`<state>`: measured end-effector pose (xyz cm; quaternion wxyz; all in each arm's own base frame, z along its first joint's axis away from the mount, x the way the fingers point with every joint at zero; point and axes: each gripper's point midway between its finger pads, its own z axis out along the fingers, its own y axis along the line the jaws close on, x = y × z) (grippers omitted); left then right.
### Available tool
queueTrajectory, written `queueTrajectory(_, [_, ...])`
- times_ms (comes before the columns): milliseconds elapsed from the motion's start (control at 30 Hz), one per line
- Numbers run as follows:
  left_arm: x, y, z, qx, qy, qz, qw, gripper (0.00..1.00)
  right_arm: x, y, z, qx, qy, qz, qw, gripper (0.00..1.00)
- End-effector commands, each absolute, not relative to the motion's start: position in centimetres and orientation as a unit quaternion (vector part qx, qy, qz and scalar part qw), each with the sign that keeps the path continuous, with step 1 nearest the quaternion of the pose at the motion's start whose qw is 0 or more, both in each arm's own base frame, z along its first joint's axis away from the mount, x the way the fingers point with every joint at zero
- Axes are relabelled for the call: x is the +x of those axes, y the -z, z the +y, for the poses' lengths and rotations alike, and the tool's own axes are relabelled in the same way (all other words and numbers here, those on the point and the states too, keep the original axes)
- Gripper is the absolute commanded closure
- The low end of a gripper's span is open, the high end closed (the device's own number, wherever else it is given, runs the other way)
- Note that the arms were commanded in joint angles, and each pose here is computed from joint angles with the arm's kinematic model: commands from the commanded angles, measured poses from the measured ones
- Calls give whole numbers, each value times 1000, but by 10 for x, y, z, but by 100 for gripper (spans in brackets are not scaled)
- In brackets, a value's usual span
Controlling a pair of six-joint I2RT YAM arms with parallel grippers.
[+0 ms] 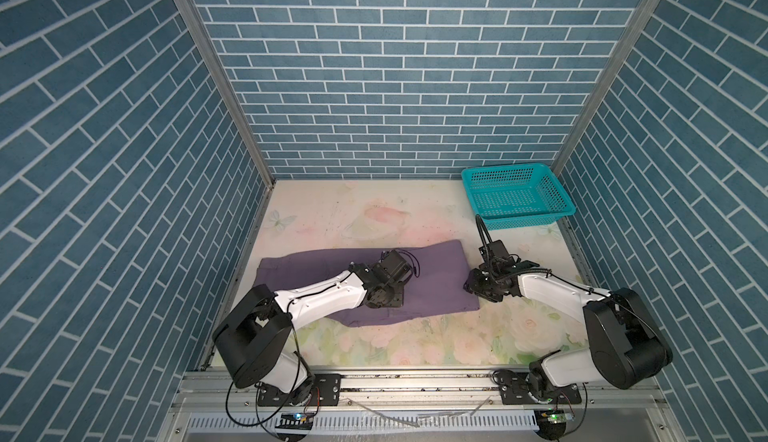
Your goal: Fold and stack the trousers
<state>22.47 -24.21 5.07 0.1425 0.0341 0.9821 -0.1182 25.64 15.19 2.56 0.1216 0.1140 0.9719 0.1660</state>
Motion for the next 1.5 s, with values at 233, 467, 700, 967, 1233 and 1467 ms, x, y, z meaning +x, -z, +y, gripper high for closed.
queueTrajectory(233, [216,-44,-243,22,135,983,123,98,232,2,136,136,-124,981,68,46])
queueTrajectory(467, [198,-45,-236,0,156,983,100,100,230,4,135,136,-121,981,64,46])
queueTrajectory(700, [177,-29,-220,-24,151,986,73,100,231,6,136,137,-122,981,61,46])
queueTrajectory(967, [185,-9,-208,-30,119,991,61,55,227,3,140,136,-139,979,59,48])
queueTrajectory(1233, [214,-57,-178,-53,122,985,108,56,219,15,145,159,-165,972,50,46])
queueTrajectory(1467, [241,-99,-189,-57,160,971,166,50,215,20,146,171,-175,968,49,62])
